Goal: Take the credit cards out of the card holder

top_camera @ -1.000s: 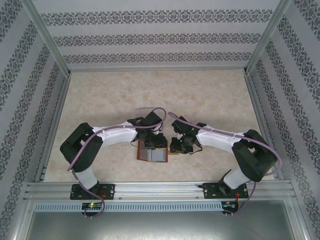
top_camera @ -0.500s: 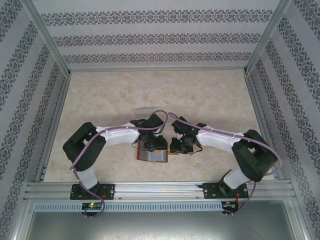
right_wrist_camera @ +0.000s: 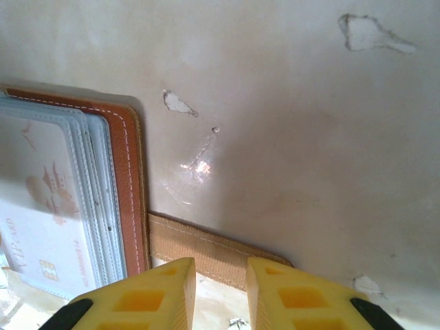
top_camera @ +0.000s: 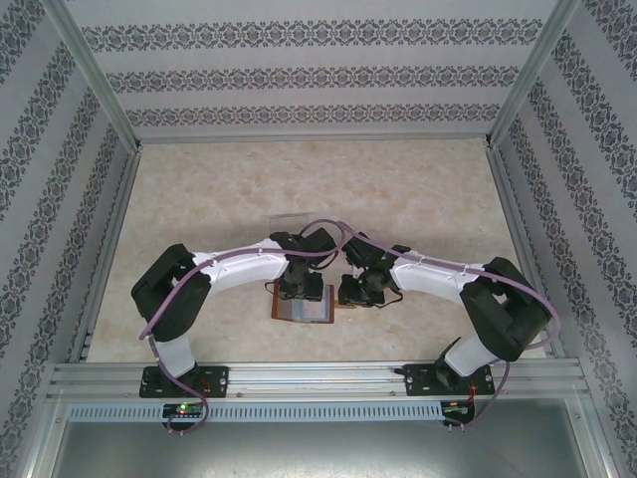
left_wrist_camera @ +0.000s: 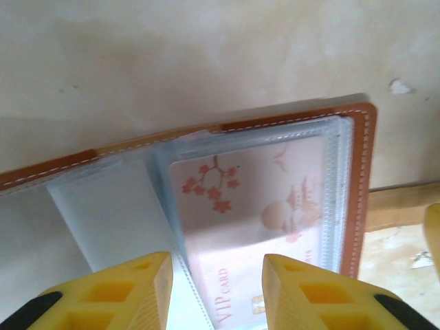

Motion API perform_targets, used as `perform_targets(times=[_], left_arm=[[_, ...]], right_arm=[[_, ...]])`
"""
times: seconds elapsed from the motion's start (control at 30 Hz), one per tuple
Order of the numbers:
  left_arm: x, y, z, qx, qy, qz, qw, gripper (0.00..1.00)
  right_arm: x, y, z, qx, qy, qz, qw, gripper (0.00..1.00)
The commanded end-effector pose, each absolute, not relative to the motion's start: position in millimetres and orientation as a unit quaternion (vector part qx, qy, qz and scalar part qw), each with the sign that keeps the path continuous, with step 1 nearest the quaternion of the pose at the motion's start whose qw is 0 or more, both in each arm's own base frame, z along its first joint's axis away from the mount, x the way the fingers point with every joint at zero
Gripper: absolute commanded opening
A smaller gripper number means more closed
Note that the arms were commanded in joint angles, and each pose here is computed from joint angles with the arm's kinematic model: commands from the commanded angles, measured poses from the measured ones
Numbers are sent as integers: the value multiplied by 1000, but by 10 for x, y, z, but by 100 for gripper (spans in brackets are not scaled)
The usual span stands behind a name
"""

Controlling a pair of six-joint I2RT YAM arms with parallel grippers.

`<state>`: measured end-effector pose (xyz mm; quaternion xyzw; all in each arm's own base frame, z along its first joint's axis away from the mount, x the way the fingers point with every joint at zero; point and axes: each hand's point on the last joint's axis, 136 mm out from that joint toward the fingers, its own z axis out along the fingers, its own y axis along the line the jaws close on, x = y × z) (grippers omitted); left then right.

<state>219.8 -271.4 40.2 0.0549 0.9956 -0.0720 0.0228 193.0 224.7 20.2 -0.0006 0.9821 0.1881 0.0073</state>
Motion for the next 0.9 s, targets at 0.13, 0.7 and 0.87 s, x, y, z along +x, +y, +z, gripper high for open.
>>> perform_targets(times=[0.13,0.7,0.87], left_arm=[[2104,-2320,484,89,995,38,18,42],[1929,-2057,375,90,994,65,-1,32],[1854,-2022,350,90,994,58,-9,32]], right_arm=[[1932,2148,137,11,986,167,4,29],[1962,2157,151,6,987,162,5,29],[1974,2154,192,4,987,160,8,29]])
